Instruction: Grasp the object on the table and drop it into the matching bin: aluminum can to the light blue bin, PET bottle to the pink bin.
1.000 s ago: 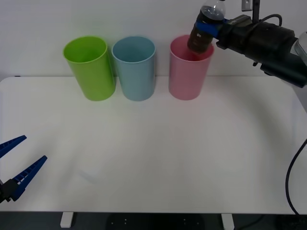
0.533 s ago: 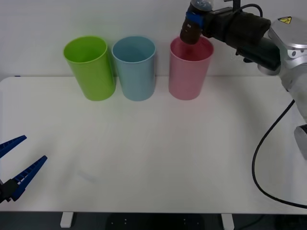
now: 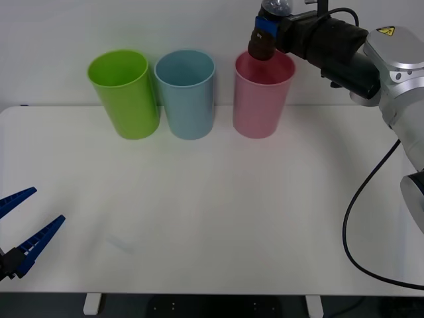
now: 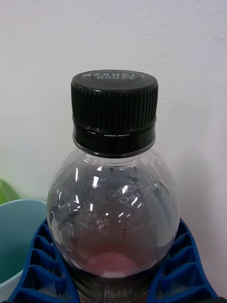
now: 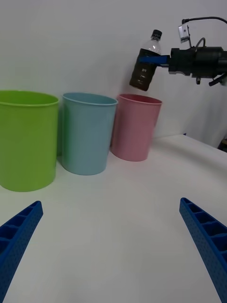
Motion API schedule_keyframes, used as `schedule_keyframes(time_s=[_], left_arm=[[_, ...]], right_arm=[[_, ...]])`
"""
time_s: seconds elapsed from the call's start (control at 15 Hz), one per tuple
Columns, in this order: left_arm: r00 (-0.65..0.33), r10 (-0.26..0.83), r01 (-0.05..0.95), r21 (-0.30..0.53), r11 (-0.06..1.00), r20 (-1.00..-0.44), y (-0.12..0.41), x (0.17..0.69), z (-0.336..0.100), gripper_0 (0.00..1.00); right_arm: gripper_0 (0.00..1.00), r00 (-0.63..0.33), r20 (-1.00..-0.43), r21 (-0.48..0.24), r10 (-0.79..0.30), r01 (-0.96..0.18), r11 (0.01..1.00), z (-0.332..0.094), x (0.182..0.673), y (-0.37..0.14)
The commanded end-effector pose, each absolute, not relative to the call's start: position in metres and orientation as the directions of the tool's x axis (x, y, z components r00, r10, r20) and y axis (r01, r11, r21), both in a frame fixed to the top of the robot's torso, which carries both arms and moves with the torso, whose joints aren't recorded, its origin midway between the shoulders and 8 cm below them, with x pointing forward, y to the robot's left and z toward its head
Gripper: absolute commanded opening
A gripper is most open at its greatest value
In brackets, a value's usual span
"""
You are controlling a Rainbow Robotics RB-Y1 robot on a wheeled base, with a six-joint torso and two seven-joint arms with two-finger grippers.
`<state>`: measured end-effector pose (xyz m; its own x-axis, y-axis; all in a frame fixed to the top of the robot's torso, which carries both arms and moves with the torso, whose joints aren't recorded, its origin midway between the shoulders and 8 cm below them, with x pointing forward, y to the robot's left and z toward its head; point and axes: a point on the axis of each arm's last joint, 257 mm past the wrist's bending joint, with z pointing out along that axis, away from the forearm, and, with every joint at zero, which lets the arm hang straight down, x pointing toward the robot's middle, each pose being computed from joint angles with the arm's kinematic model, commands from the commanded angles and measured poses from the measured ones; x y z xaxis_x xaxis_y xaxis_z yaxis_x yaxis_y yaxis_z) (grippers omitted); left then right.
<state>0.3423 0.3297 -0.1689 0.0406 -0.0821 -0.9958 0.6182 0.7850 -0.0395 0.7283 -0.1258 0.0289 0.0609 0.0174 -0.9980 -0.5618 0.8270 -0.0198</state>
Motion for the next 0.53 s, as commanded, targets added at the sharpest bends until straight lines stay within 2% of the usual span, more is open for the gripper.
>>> schedule_keyframes(time_s=[0.07, 0.13, 0.53], left_arm=[[0.041, -0.082, 0.618, -0.039, 0.785, -0.996, 0.3297, 0.3423, -0.1689, 1.0], [0.041, -0.082, 0.618, -0.039, 0.785, -0.996, 0.3297, 0.3423, -0.1689, 1.0], [0.041, -0.082, 0.618, -0.039, 0.785, -0.996, 0.3297, 0.3423, -0.1689, 1.0]], right_arm=[[0.37, 0.065, -0.998, -0.025, 0.014, -0.561, 0.828, 0.0297, 0.7284, -0.1262], [1.0, 0.074, -0.997, -0.035, 0.008, -0.56, 0.828, 0.0322, 0.7285, -0.1258], [1.0, 0.088, -0.996, -0.052, -0.004, -0.56, 0.827, 0.0353, 0.7283, -0.1255]])
